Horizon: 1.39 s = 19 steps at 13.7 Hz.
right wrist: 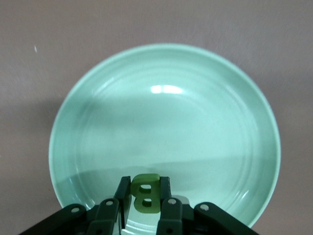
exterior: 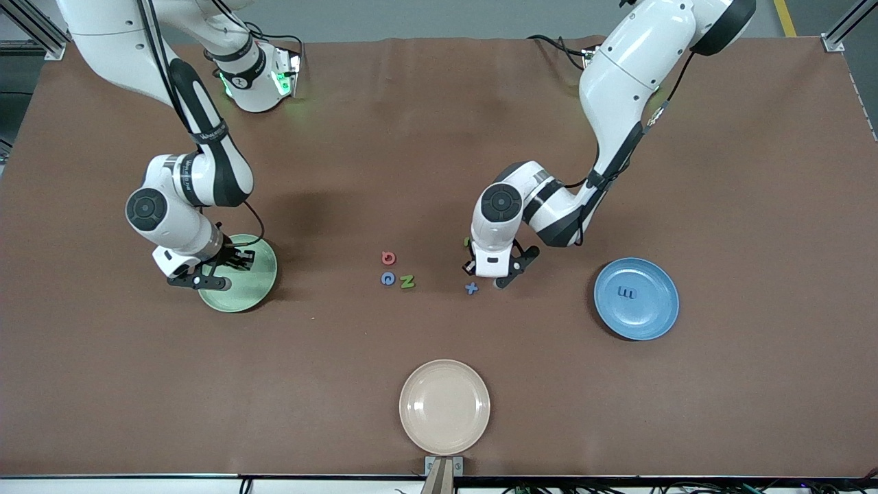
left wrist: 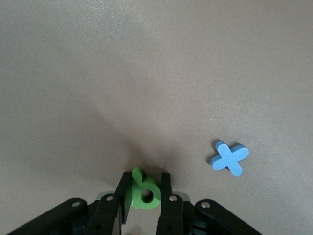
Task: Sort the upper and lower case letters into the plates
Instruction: 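Drop the b onto the blue plate while the right gripper grasps C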
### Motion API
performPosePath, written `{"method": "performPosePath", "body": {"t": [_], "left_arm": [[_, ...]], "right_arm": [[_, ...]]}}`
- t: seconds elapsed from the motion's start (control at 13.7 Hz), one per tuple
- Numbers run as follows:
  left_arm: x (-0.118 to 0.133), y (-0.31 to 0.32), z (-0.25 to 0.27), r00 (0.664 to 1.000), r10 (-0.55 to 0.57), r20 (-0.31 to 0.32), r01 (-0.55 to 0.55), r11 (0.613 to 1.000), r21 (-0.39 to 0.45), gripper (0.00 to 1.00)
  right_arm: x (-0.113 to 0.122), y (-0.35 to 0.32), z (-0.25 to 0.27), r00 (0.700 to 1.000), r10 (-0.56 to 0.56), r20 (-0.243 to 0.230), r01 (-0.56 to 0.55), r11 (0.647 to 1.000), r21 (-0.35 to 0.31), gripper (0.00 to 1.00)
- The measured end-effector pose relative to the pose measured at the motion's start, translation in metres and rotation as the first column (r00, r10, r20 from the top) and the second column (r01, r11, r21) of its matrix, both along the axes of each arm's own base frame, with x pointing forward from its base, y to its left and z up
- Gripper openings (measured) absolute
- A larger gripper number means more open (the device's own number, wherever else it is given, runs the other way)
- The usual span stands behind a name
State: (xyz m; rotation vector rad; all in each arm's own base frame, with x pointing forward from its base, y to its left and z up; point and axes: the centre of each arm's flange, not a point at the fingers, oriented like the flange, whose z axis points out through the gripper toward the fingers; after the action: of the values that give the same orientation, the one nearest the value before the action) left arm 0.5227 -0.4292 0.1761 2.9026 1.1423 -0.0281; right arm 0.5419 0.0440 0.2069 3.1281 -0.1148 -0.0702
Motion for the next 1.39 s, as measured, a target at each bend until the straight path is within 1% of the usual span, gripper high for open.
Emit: {"method": "performPosePath", "body": {"t": [0.15, 0.29, 0.37, 0.51, 0.59, 0.66, 0.73, 0.8, 0.88, 1.1, 1.24, 1.32, 1.39], "left_arm": [[0.012, 0.010, 0.008, 1.000, 0.013, 0.023, -0.013, 1.000, 0.002, 0.28], [0.044, 0.043, 0.035, 0.996, -0.017, 0.084, 0.016, 1.000, 0.016, 0.28], [0.062, 0.069, 0.051, 0.994, -0.043, 0.098, 0.040, 0.999, 0.032, 0.28], [0.089, 0.125, 0.077, 0.992, -0.097, 0.082, 0.091, 0.992, 0.083, 0.28], [0.099, 0.153, 0.087, 0.990, -0.126, 0.061, 0.119, 0.987, 0.108, 0.28], [0.107, 0.181, 0.093, 0.987, -0.158, 0.037, 0.152, 0.980, 0.127, 0.28], [0.112, 0.207, 0.094, 0.983, -0.183, 0.015, 0.179, 0.974, 0.138, 0.28], [0.114, 0.229, 0.093, 0.980, -0.197, -0.001, 0.195, 0.970, 0.142, 0.28], [0.116, 0.251, 0.089, 0.978, -0.206, -0.017, 0.206, 0.968, 0.143, 0.28], [0.122, 0.304, 0.079, 0.973, -0.227, -0.047, 0.231, 0.963, 0.138, 0.28], [0.127, 0.332, 0.073, 0.974, -0.225, -0.037, 0.228, 0.965, 0.131, 0.28], [0.130, 0.343, 0.067, 0.972, -0.232, -0.033, 0.234, 0.963, 0.137, 0.31], [0.131, 0.349, 0.060, 0.969, -0.245, -0.028, 0.247, 0.957, 0.150, 0.31]], "right_arm": [[-0.003, 0.001, -0.003, 1.000, 0.003, -0.008, -0.003, 1.000, 0.000, 0.28], [-0.004, 0.001, -0.004, 1.000, 0.004, -0.011, -0.004, 1.000, 0.000, 0.30], [-0.004, 0.001, -0.004, 1.000, 0.004, -0.012, -0.004, 1.000, 0.000, 0.38], [-0.005, 0.001, -0.004, 1.000, 0.003, -0.023, -0.003, 1.000, 0.001, 0.56], [-0.005, 0.002, -0.004, 1.000, 0.000, -0.028, 0.000, 1.000, 0.001, 0.67], [-0.003, 0.005, -0.001, 1.000, -0.011, -0.026, 0.011, 1.000, 0.003, 0.76], [0.001, 0.012, 0.004, 0.999, -0.030, -0.019, 0.030, 1.000, 0.004, 0.85], [0.006, 0.025, 0.011, 0.999, -0.054, -0.004, 0.054, 0.999, 0.006, 0.96], [0.012, 0.044, 0.020, 0.996, -0.082, 0.016, 0.082, 0.997, 0.009, 1.00], [0.021, 0.119, 0.047, 0.982, -0.173, 0.073, 0.171, 0.985, 0.035, 1.00], [0.024, 0.163, 0.056, 0.966, -0.239, 0.094, 0.235, 0.971, 0.052, 1.00], [0.026, 0.183, 0.055, 0.957, -0.272, 0.100, 0.268, 0.962, 0.059, 1.00], [0.028, 0.201, 0.051, 0.947, -0.304, 0.103, 0.299, 0.952, 0.061, 1.00]]}}
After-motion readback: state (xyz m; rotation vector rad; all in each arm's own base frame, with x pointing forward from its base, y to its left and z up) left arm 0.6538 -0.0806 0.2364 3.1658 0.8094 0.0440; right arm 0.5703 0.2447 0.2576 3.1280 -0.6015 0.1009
